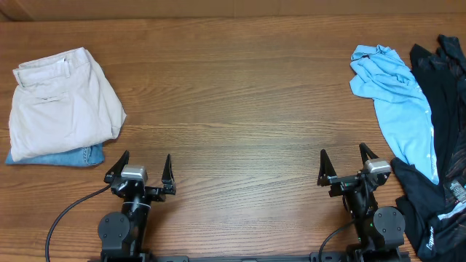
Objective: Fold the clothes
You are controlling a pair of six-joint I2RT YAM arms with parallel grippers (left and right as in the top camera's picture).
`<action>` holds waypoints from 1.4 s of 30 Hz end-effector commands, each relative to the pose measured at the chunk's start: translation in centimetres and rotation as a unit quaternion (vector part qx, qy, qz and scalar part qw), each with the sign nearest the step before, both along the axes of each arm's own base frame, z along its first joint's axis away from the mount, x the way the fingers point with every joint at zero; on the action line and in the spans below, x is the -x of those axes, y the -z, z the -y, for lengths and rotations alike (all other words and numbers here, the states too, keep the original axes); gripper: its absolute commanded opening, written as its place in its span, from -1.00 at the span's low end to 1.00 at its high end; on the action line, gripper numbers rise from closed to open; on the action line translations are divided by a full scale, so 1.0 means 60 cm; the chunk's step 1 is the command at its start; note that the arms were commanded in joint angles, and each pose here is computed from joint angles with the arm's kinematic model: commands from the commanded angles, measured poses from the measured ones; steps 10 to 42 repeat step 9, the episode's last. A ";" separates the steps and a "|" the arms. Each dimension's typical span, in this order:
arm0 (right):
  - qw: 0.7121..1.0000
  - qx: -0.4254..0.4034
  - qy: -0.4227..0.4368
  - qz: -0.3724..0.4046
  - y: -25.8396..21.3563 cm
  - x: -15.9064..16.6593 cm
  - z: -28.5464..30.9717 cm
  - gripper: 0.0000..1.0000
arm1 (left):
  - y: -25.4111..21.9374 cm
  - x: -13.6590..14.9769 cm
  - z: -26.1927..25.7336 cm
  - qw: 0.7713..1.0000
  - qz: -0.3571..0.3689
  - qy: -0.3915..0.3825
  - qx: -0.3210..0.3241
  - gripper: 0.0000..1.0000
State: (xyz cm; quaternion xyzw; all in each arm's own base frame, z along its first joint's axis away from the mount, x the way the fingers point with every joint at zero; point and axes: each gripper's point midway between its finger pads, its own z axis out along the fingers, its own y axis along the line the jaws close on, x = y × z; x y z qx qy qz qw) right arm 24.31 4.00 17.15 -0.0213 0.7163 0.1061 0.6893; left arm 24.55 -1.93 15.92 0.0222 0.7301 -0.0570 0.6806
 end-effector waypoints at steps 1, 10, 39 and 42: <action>1.000 0.001 0.002 0.003 0.002 0.000 0.001 1.00 | 0.000 0.000 0.000 1.000 0.003 0.001 -0.011 1.00; 1.000 0.001 0.002 0.003 0.002 0.000 0.001 1.00 | 0.000 0.000 0.000 1.000 0.003 0.001 -0.011 1.00; 1.000 0.001 0.002 0.003 0.002 0.000 0.001 1.00 | 0.000 0.000 0.000 1.000 0.003 0.001 -0.011 1.00; 1.000 0.001 0.002 0.003 0.002 0.000 0.001 1.00 | 0.000 0.000 0.000 1.000 0.003 0.001 -0.011 1.00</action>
